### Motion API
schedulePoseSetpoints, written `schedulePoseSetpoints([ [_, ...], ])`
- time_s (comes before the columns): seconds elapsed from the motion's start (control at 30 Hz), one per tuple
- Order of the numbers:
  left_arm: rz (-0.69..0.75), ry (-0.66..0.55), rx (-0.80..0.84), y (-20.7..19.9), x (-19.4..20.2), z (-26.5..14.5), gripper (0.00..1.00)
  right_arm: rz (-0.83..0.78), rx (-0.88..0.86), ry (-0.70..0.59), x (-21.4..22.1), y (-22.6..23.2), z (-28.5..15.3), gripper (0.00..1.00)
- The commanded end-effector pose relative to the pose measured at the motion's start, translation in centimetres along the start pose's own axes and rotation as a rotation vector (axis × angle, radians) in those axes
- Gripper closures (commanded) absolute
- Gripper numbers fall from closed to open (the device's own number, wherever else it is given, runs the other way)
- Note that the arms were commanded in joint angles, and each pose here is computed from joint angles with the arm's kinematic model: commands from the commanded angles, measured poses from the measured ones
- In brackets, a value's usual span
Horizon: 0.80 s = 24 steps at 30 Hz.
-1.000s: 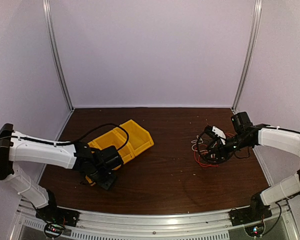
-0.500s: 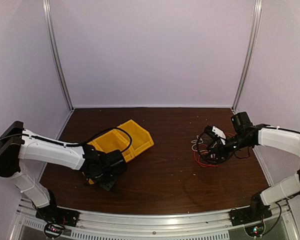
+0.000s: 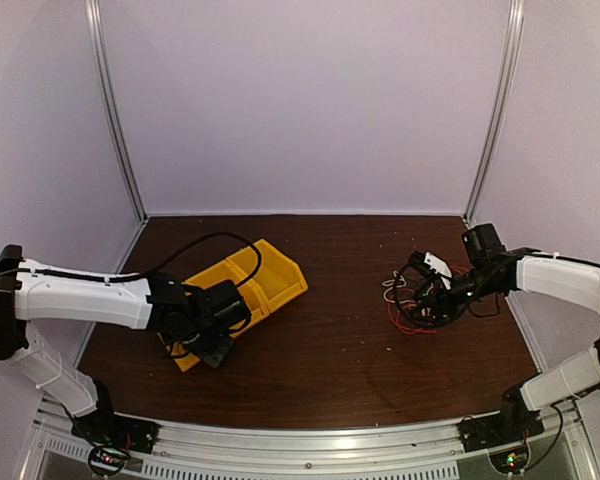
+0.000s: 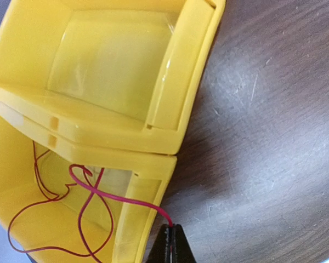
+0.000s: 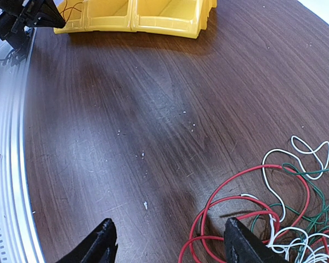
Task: Untangle the cables
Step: Adjust the untangled cable in the bin.
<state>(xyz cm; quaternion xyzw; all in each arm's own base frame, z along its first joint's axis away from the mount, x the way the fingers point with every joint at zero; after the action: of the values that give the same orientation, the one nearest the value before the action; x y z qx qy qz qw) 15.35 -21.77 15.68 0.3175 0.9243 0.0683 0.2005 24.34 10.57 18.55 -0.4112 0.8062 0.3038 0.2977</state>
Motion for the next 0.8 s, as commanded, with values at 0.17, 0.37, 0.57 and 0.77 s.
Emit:
schedulePoseSetpoints([
  [0.17, -0.116, -0.053, -0.093, 4.1, -1.5, -0.7, 1.00, -0.013, -0.001, -0.012, -0.7, 0.1, -0.4, 0.32],
  [0.37, -0.228, -0.098, -0.094, 7.7, -2.1, 0.2, 1.00, -0.016, 0.000, -0.026, -0.8, 0.3, -0.6, 0.32],
  [0.57, -0.254, -0.100, -0.078, 8.6, -2.5, 2.5, 1.00, -0.010, 0.003, -0.024, -0.8, 0.3, -0.6, 0.32],
  [0.77, -0.278, -0.075, -0.069, 8.3, -1.8, 3.0, 1.00, -0.009, 0.012, -0.031, -0.9, 0.3, -0.7, 0.32],
])
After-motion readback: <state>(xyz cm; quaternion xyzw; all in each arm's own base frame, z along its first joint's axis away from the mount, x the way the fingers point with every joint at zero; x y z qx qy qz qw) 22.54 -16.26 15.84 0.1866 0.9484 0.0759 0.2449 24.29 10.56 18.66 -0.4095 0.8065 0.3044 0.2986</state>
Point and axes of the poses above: each gripper's point midway between its finger pads, its own z axis out along the fingers, its own y axis along the line the jaws close on, x = y × z, the point moved 10 cm from there along -z, back along the fingers, and after that the axes turned 7 degrees about z, right-handed, at the moved point
